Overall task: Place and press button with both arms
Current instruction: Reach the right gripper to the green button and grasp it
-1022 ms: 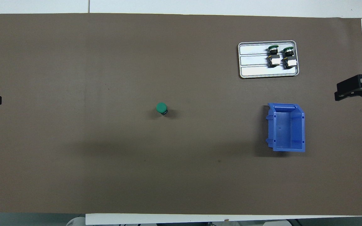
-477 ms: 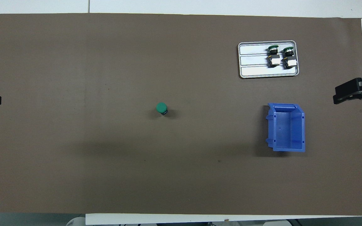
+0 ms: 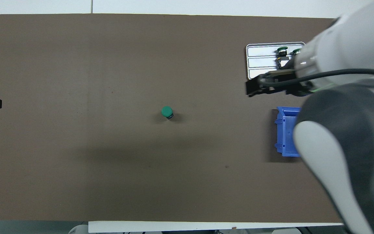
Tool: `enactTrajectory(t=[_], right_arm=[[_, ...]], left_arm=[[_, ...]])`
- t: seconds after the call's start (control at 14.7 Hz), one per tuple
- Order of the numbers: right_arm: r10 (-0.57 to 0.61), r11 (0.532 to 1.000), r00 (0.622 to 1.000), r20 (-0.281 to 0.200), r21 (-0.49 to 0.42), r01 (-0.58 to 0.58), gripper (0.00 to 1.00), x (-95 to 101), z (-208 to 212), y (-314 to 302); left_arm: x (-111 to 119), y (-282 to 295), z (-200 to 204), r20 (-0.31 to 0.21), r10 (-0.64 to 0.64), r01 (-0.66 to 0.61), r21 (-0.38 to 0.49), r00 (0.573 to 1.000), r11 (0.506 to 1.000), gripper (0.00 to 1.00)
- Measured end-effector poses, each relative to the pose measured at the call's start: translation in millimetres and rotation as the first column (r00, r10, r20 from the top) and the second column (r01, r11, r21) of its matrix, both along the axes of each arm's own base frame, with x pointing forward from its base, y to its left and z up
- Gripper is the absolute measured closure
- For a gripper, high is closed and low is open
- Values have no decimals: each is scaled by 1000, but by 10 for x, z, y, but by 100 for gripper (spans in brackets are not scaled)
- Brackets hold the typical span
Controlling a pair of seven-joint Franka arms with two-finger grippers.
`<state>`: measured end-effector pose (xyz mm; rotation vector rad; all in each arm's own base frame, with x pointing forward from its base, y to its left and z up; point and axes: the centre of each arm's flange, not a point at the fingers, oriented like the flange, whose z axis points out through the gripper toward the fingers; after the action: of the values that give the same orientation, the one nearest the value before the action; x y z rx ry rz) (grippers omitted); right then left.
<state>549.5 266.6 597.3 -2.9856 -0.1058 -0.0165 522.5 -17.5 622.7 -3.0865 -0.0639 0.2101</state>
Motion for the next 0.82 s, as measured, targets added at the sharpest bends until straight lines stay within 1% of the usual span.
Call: enactTrajectory(t=[0.07, 0.14, 0.2, 0.27, 0.34, 0.41, 0.55, 0.68, 0.82], right_arm=[[1, 1000, 1000, 23, 17, -1, 0, 27, -148, 485], [8, 999, 998, 58, 34, -10, 0, 69, -324, 894], [30, 999, 994, 105, 37, -34, 0, 112, -543, 1249], [60, 998, 988, 144, 19, -64, 0, 137, -792, 1526], [91, 996, 982, 167, -12, -90, 1, 159, -1035, 1700], [115, 993, 977, 179, -37, -110, 0, 182, -1260, 1809], [142, 990, 969, 201, -49, -135, 0, 192, -1655, 1944], [157, 988, 963, 219, -40, -152, 0, 125, -2053, 1981], [209, 978, 952, 222, -62, -200, 0, 24, -2331, 1983]], left_arm=[[-1, -16, 1, 0, -3, 3, 0, 1000, 1000, 0], [-3, -29, 3, 1, -5, 5, 0, 1000, 1000, 0], [-5, -36, 6, 1, -7, 7, 0, 1000, 1000, 0], [-7, -38, 11, 2, -8, 8, 0, 1000, 1000, 0], [-10, -38, 17, 3, -8, 8, 0, 1000, 1000, 0], [-14, -38, 24, 5, -8, 8, 0, 1000, 1000, 0], [-23, -42, 42, 8, -10, 10, 0, 1000, 1000, 0], [-31, -51, 57, 11, -13, 13, 0, 1000, 1000, 0], [-40, -51, 72, 14, -21, 21, -1, 1000, 1000, 0]])
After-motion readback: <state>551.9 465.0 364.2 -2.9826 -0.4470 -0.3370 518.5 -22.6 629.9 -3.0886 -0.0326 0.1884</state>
